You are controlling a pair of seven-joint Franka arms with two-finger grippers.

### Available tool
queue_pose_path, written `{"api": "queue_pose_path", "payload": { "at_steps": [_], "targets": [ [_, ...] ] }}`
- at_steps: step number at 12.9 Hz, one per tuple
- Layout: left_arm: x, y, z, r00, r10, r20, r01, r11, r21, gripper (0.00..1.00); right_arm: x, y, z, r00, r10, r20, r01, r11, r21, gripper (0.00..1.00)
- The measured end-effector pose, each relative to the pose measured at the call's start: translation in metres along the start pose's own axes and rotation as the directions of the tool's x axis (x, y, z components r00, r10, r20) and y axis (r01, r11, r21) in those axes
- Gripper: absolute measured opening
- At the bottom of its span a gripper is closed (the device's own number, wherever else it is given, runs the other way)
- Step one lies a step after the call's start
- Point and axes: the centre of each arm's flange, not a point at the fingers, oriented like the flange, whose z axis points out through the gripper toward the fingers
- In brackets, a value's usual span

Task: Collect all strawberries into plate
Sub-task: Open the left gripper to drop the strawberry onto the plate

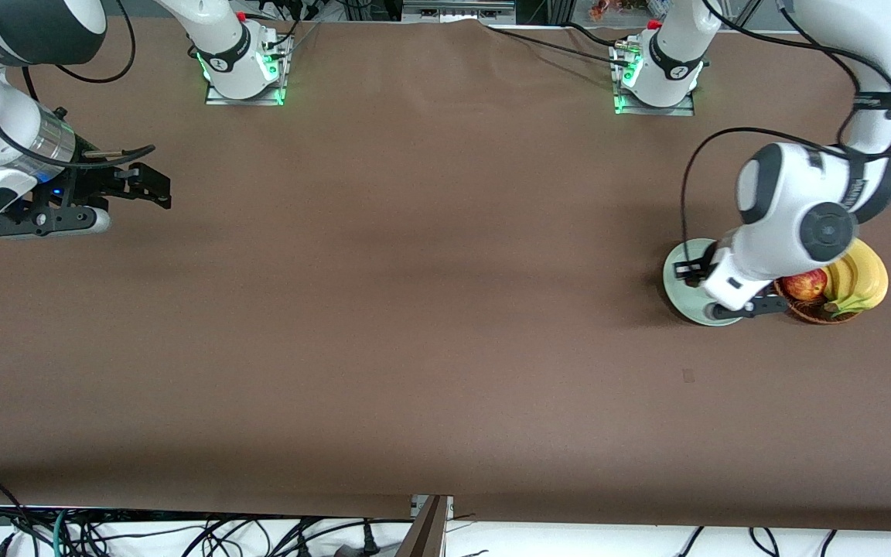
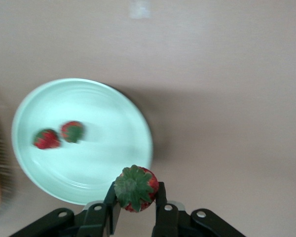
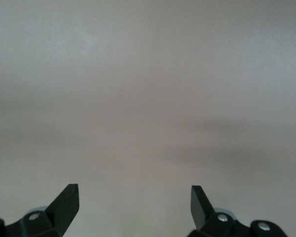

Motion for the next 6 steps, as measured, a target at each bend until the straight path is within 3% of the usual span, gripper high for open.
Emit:
{"api": "queue_pose_path", "payload": {
  "at_steps": [6],
  "targets": [
    [0.006, -0.024, 0.100, 0.999, 0.036, -0.003, -0.036, 0.999, 0.012, 0.32, 0.001, 0.009, -0.006, 1.000, 0.010, -0.021, -0.010, 1.000, 0.001, 1.00]
  ]
}}
